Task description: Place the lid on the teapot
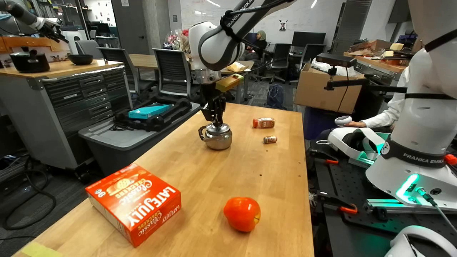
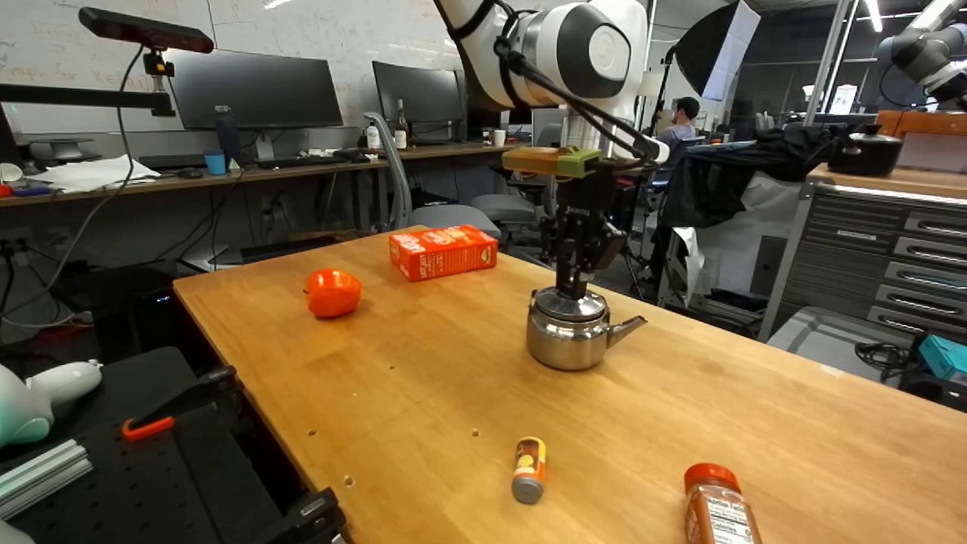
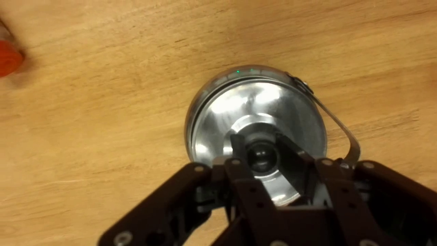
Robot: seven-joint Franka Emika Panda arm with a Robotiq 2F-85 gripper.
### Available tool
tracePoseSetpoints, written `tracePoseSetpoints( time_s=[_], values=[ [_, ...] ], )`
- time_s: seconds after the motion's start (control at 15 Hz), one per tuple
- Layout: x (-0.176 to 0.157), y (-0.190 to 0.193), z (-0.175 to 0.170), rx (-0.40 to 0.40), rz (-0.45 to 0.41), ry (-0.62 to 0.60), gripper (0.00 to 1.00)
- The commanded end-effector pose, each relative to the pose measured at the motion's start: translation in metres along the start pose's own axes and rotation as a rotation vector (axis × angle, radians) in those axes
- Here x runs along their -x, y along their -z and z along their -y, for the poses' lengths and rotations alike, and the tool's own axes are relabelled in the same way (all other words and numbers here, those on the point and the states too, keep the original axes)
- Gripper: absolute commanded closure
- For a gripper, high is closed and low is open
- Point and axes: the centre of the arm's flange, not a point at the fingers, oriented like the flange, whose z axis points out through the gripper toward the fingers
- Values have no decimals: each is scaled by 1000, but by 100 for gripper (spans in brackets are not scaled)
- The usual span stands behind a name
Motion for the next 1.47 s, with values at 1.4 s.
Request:
tracePoseSetpoints(
  time_s=[1.4],
  values=[
    [64,32,15,63,-30,100,0]
  ],
)
